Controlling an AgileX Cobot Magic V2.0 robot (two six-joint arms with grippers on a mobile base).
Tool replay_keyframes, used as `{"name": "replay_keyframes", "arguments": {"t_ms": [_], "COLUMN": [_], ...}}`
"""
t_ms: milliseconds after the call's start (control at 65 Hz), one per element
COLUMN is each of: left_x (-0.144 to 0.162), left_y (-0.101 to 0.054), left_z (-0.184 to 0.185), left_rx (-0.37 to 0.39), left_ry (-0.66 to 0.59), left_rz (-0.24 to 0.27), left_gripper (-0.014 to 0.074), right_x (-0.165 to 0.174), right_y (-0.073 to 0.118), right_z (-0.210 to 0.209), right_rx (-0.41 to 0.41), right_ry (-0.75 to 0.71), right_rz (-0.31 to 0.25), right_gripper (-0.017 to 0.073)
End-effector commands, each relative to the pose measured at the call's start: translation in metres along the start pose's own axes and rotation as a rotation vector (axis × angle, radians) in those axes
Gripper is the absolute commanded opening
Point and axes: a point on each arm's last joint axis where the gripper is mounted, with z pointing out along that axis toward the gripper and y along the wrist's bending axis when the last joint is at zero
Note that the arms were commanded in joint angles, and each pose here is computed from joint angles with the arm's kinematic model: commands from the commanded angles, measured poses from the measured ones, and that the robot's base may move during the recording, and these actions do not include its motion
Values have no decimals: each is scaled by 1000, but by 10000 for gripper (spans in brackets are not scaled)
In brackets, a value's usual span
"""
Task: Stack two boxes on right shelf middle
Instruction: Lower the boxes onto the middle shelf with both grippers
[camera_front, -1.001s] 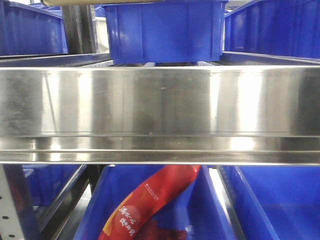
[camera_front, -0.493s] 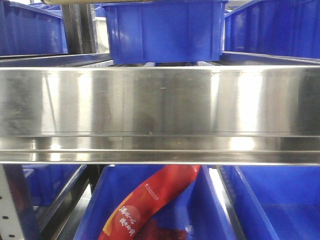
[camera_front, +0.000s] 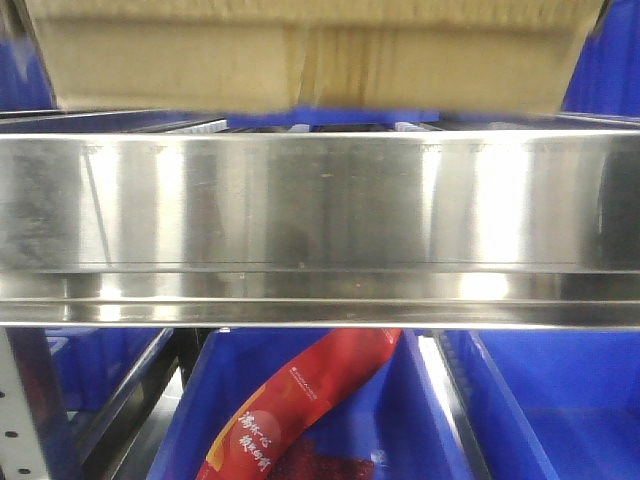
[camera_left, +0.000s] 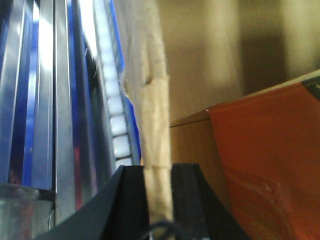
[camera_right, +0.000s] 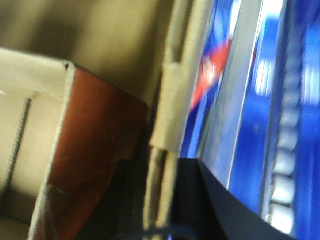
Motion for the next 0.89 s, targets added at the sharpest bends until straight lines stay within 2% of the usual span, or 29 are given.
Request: {"name": "replay_keyframes", "arguments": {"t_ms": [0, 46, 108, 231, 246, 323, 369, 493, 616, 677, 754, 816, 877], "left_x": [-6, -7, -6, -6, -6, -6, -6, -5, -2, 1, 5, 11, 20], "left_y": [6, 6, 5, 5, 5, 6, 6, 8, 9, 10, 12, 14, 17], "left_z": [-2, 0, 0, -1, -1, -4, -8, -23, -46, -63, -81, -92, -101], "left_rx": [-52, -52, -47, -46, -46, -43, -40, -33, -3, 14, 25, 25, 13], "left_ry": [-60, -56, -55, -57, -57, -64, -71, -101, -147, -181, -214, -229, -235], "left_rz": [22, 23, 21, 20, 20, 19, 17, 11, -3, -11, -17, -18, -16], "left_gripper": [-56, -8, 111, 382, 447, 581, 622, 597, 597, 589, 532, 426, 277], "right_x": [-1, -1, -1, -1, -1, -1, -1, 0, 2, 5, 9, 15, 21], "right_y": [-6, -6, -6, -7, -7, -7, -6, -4, 1, 4, 7, 9, 11], "right_z": [1, 1, 1, 1, 1, -1, -3, -16, -39, -56, -74, -88, -100], "right_rx": [38, 38, 41, 45, 45, 45, 45, 44, 43, 42, 51, 55, 61], "right_ry": [8, 8, 6, 7, 7, 3, -1, -35, -96, -135, -175, -206, -246], "right_rz": [-10, -10, -11, -13, -13, -14, -15, -20, -30, -36, -47, -53, -60], "right_gripper": [-102, -56, 70, 379, 452, 578, 569, 549, 451, 333, 194, 46, -66]}}
